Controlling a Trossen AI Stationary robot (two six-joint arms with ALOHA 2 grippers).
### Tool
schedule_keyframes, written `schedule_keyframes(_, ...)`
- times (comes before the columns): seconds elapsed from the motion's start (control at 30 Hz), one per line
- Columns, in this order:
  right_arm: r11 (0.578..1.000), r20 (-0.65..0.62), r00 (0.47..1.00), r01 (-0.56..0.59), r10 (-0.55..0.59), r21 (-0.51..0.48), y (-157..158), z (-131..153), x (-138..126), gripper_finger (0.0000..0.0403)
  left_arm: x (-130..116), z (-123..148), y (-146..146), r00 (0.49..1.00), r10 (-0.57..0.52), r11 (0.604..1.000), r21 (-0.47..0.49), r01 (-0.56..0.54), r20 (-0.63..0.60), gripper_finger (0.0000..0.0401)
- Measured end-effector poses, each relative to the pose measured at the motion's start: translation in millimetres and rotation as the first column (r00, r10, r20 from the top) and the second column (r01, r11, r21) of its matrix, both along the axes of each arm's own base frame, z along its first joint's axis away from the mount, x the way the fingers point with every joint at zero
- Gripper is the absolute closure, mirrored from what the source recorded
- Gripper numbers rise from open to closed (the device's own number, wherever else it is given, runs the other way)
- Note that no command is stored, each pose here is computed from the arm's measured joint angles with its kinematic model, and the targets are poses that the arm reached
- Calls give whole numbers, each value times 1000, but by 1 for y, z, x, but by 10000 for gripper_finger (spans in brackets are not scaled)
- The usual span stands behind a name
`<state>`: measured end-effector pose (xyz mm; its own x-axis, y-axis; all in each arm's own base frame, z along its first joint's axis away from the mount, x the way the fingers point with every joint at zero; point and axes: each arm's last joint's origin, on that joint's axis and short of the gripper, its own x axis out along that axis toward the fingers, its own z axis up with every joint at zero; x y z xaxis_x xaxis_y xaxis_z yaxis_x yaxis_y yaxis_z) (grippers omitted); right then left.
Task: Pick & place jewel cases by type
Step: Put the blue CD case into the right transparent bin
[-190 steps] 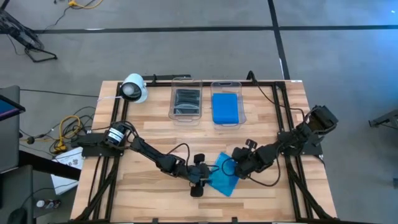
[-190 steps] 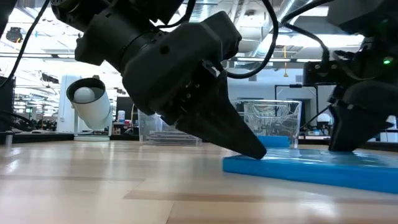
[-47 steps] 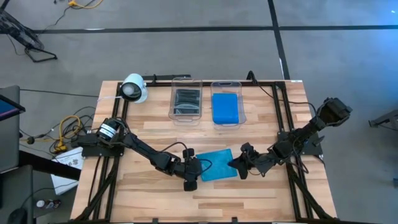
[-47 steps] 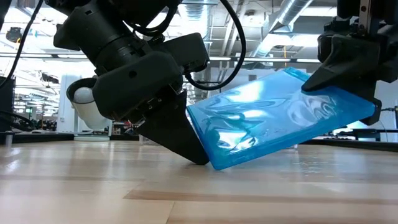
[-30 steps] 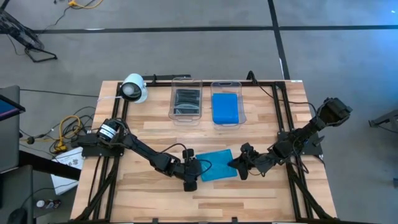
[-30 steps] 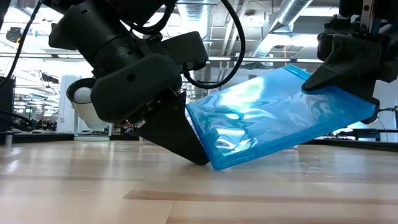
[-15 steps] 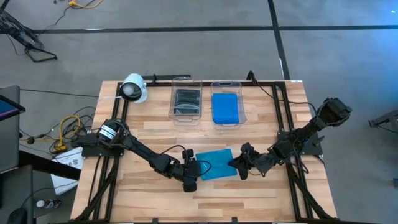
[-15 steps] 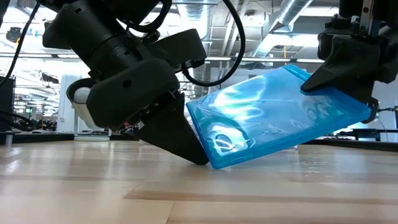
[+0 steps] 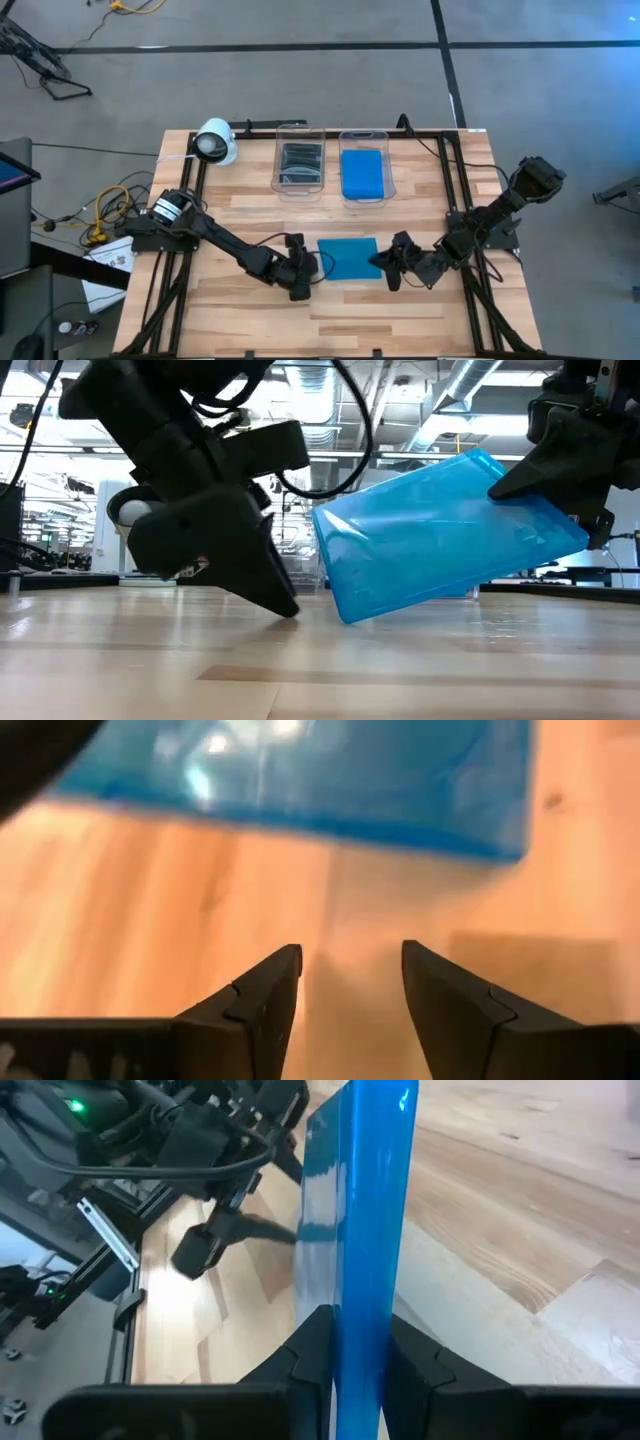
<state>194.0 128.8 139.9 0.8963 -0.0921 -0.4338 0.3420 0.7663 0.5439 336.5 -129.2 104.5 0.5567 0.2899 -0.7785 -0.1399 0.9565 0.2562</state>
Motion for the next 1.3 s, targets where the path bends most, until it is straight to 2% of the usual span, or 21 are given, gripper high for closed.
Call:
schedule_keyframes(0.33, 998, 44, 999, 33, -30, -60, 9, 1, -9, 351, -18, -1, 10, 985, 125, 988, 108, -112, -120, 227)
schedule_keyframes(0.6, 986, 121, 992, 57, -38, -158, 15, 8, -11, 351, -20, -1, 8, 985, 121, 988, 111, -107, -126, 228)
schedule_keyframes(0.83, 964, 199, 980, 81, -30, -253, 15, 33, -10, 351, -19, -1, 7, 986, 117, 989, 105, -104, -120, 228)
schedule_keyframes(0.93, 934, 236, 971, 118, -37, -338, 13, 51, -10, 351, -19, -1, 7, 986, 116, 989, 104, -104, -119, 228)
schedule_keyframes(1.07, 867, 279, 955, 223, -102, -447, 6, 77, -13, 351, -19, -1, 7, 987, 115, 990, 99, -103, -117, 228)
schedule_keyframes(1.3, 768, 310, 926, 356, -214, -533, -21, 107, -16, 351, -19, -1, 6, 987, 113, 990, 95, -103, -116, 228)
